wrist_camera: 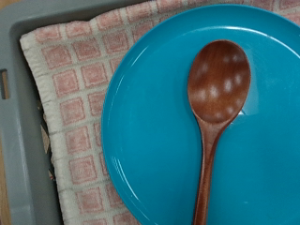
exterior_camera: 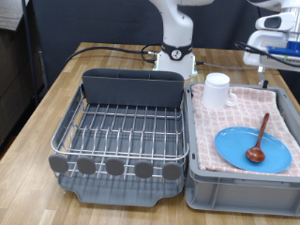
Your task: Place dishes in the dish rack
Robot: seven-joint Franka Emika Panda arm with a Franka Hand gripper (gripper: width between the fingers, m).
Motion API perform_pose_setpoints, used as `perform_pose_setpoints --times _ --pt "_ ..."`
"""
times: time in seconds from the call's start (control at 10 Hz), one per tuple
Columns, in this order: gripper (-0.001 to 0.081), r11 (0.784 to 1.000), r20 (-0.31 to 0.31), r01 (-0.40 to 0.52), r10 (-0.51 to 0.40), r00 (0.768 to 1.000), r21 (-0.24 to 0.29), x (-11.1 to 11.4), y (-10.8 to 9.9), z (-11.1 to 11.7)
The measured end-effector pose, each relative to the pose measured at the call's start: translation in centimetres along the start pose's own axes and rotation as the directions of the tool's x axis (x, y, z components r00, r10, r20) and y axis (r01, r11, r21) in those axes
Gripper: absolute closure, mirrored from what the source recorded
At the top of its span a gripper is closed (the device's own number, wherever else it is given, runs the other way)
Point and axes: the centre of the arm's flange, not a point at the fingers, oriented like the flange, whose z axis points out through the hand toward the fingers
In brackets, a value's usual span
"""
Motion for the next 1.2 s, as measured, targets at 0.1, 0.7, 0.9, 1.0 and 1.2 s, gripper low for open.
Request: perform_pose_setpoints --times 0.1,0.7,0.9,1.0,1.2 --pt "0.0004 1.000 -0.006 -0.024 0.024 1.000 -0.008 -0.6 0.0 1.0" --pt "0.0004 0.992 -0.006 -0.124 0.124 0.992 -0.027 -3.0 1.1 5.5" --pt "0.0004 0.992 -0.013 -0.129 0.129 0.992 -0.009 -3.0 1.8 7.1" --pt "0.0004 0.991 -0.015 -0.133 0.132 0.991 -0.005 -2.8 2.2 7.7" --pt "0.0004 0.990 -0.015 -0.141 0.141 0.990 -0.001 -2.3 3.1 8.7"
